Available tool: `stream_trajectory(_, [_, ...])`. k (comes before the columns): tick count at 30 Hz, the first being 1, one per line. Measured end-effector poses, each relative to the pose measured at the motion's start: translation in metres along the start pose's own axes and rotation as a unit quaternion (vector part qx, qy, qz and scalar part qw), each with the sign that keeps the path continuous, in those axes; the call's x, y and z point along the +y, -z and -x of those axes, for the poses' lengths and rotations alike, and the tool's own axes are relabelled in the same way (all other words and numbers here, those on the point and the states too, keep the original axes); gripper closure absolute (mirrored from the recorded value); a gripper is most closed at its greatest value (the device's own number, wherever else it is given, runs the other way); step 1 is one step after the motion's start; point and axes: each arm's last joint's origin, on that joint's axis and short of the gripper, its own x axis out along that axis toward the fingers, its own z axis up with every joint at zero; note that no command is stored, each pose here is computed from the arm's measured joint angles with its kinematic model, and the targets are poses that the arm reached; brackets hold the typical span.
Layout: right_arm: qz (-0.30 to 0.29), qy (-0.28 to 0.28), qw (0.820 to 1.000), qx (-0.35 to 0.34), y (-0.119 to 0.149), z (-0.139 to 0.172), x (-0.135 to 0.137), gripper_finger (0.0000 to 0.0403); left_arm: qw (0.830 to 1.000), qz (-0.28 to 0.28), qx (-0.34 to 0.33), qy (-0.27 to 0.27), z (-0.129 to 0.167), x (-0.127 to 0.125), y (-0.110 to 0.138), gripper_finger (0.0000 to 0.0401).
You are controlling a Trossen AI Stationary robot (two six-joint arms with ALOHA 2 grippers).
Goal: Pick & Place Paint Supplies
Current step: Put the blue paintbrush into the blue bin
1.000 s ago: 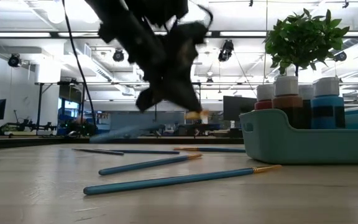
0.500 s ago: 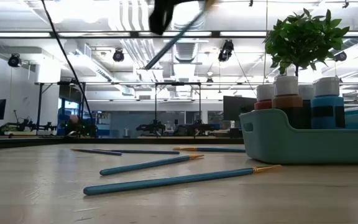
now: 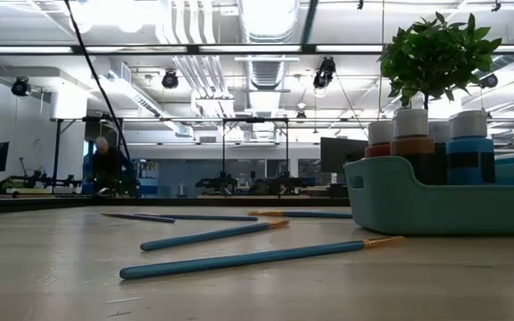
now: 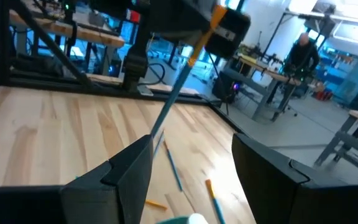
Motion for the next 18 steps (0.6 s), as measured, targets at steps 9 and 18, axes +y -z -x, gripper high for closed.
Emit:
stream_trajectory(9, [0.018,0.006,1.000,0.009,-0.019,-0.025,0.005,0.0186,0.998,-0.038,-0.052,0.028,-0.004,-0.004,-0.004,0.0401])
stream_trajectory(18, [0.042,-0.055,0.997,-0.020,-0.054,-0.063,0.005,0.0186,0.993,-0.067,-0.076,0.053,-0.002,-0.014,-0.008,0.0401])
